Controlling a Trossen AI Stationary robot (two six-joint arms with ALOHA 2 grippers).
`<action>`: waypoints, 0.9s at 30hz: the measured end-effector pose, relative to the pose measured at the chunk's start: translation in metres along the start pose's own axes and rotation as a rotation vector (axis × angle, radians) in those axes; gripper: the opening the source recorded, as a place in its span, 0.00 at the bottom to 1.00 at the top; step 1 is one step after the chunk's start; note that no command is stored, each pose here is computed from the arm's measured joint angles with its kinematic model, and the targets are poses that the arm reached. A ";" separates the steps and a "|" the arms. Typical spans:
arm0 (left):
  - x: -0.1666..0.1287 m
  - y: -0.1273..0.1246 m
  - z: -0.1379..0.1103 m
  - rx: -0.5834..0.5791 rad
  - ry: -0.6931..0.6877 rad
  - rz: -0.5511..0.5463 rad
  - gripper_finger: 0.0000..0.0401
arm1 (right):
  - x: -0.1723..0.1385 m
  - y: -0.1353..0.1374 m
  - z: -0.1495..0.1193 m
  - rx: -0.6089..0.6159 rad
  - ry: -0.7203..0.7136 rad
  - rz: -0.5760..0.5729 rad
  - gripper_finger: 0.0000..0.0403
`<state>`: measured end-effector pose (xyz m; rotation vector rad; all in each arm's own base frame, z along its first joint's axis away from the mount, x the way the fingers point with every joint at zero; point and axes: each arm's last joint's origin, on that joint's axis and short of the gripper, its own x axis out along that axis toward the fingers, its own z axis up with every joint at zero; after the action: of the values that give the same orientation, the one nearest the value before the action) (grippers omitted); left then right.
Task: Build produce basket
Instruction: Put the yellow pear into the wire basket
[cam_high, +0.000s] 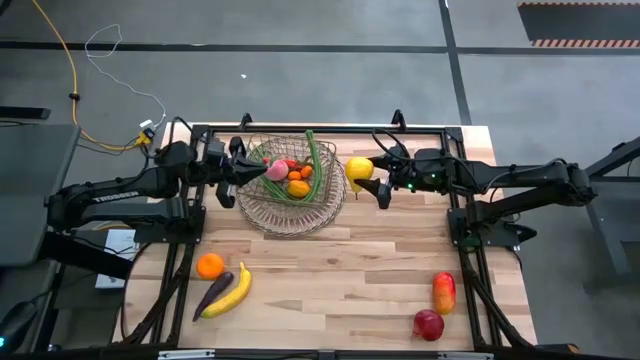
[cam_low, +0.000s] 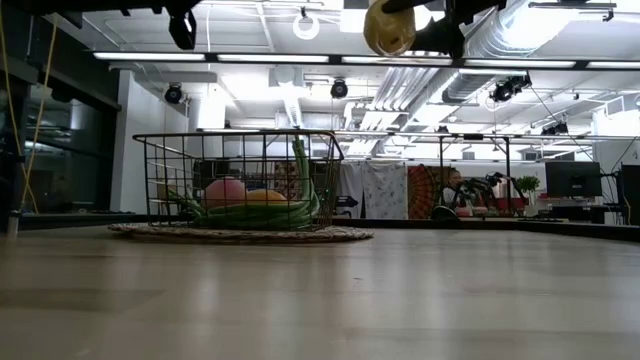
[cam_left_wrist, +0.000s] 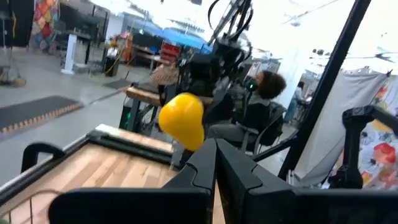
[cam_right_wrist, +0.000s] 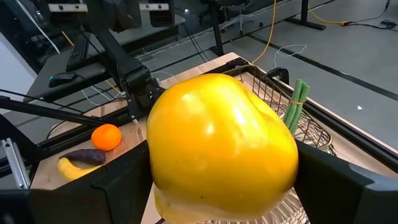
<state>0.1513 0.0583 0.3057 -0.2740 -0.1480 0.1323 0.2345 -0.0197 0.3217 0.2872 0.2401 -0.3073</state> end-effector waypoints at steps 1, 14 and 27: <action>-0.002 -0.001 0.001 0.002 -0.006 -0.005 0.00 | 0.000 0.000 0.000 0.000 0.000 0.000 0.79; -0.009 -0.003 0.000 0.001 0.025 0.006 0.00 | 0.000 0.000 -0.001 -0.005 0.011 0.009 0.79; -0.003 -0.002 -0.001 -0.047 0.013 -0.001 0.00 | 0.000 0.000 0.000 -0.007 0.003 0.012 0.79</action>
<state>0.1485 0.0555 0.3053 -0.3212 -0.1381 0.1265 0.2347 -0.0193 0.3217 0.2820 0.2423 -0.2942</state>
